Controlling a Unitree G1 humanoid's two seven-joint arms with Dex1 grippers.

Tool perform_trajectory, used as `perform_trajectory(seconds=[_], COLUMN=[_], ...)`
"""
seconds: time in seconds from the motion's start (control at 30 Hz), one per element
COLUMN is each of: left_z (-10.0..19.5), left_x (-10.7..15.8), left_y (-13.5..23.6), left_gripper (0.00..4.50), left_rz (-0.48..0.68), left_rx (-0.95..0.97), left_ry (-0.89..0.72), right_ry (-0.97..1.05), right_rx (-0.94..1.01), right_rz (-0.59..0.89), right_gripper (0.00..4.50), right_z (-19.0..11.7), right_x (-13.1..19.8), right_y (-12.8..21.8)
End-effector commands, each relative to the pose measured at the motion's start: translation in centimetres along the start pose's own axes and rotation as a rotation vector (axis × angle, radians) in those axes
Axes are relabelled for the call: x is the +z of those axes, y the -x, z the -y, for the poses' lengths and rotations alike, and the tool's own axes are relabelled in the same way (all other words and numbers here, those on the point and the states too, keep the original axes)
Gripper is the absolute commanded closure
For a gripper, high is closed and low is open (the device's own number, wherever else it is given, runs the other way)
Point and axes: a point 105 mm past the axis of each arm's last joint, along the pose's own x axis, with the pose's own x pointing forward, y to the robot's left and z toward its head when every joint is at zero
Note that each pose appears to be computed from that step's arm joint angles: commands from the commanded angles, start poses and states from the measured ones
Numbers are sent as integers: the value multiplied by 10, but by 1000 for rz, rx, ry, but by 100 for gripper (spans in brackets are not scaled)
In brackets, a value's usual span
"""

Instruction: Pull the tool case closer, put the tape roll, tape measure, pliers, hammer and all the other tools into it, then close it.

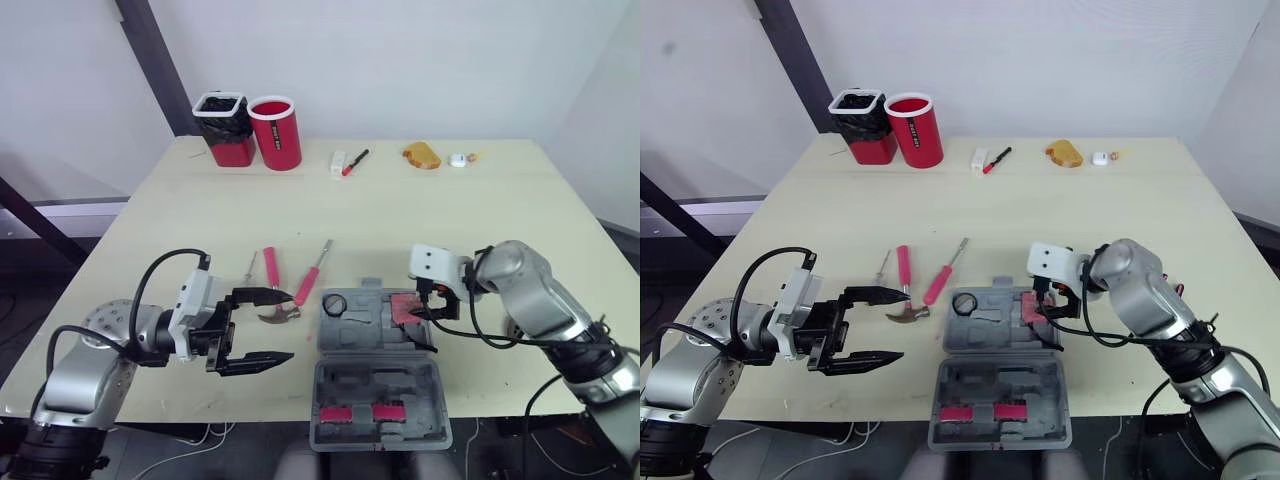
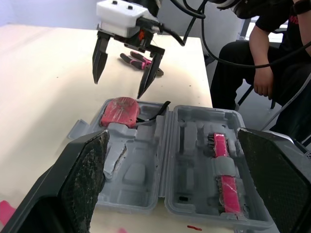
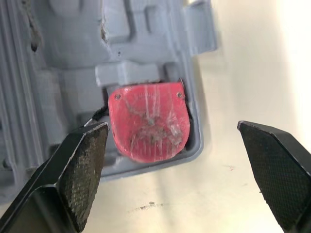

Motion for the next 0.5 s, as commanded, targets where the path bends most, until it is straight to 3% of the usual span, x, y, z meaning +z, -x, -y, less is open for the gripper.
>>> perform_trajectory(seconds=[0.03, 0.13, 0.27, 0.5], left_z=[0, 0, -1, -4], left_x=[4, 4, 3, 3], left_y=[1, 1, 4, 5], left_gripper=[0, 0, 0, 0], left_rz=[11, 11, 6, 6], left_rx=[-4, -6, 0, 9], left_ry=[-29, -27, -19, -20], right_ry=[-91, -143, -224, -315], right_rx=[-117, -135, -238, -280], right_rz=[179, 249, 439, 539], right_gripper=[54, 167, 167, 167], right_z=[9, 4, 4, -7], right_x=[5, -1, -7, -19], right_y=[10, 10, 9, -5])
